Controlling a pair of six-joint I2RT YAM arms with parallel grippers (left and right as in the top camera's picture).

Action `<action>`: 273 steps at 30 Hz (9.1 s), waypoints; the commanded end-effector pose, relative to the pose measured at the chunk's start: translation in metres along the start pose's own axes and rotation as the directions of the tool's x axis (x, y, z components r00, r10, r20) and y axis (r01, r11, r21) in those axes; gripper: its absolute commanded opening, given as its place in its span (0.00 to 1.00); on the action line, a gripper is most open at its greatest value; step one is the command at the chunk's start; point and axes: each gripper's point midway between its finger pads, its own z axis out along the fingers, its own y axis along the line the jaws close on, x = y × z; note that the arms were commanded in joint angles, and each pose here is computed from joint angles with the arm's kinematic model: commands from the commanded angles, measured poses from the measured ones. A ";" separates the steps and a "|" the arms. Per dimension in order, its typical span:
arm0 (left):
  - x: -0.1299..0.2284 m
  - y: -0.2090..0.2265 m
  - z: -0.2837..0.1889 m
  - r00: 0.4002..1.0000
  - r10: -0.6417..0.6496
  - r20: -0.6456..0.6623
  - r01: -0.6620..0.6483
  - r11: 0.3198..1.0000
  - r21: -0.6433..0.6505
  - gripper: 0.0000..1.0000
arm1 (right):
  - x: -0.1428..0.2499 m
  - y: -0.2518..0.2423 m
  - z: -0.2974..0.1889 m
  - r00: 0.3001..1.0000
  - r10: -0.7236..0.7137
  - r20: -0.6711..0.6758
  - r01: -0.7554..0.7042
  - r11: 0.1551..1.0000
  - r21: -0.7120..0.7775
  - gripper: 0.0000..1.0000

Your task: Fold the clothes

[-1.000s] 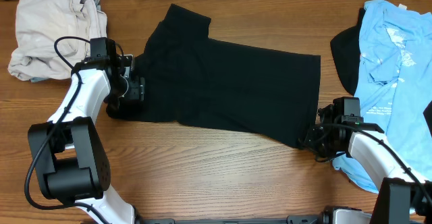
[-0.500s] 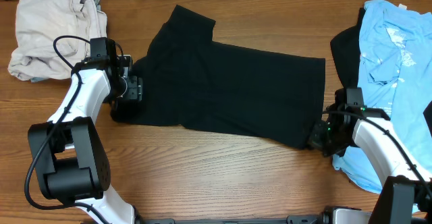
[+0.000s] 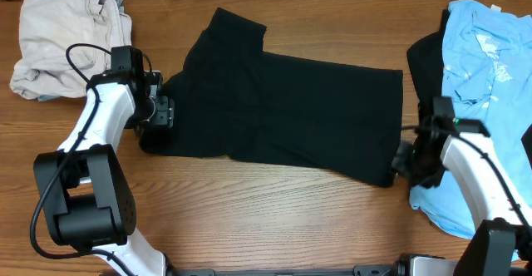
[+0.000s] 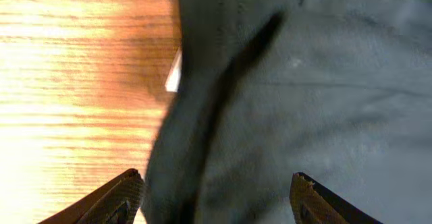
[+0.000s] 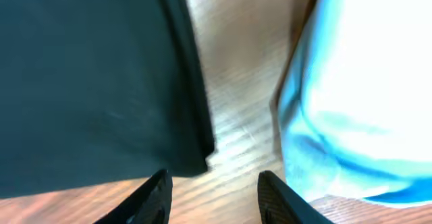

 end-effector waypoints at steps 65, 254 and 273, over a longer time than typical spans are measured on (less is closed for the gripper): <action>0.026 -0.056 0.058 0.957 0.117 -0.264 -0.146 0.985 -0.093 0.85 | 0.003 0.053 0.070 0.980 -0.104 -0.167 0.102 0.995 -0.017 0.61; -0.161 -0.100 -0.134 0.959 0.187 0.213 -0.213 0.971 0.107 0.04 | -0.113 0.109 -0.078 0.949 -0.261 0.179 0.299 0.926 -0.232 0.04; -0.045 -0.086 -0.088 0.927 0.283 -0.248 -0.250 0.956 0.156 0.04 | -0.079 0.089 -0.057 0.961 -0.267 0.076 0.277 0.938 -0.207 0.04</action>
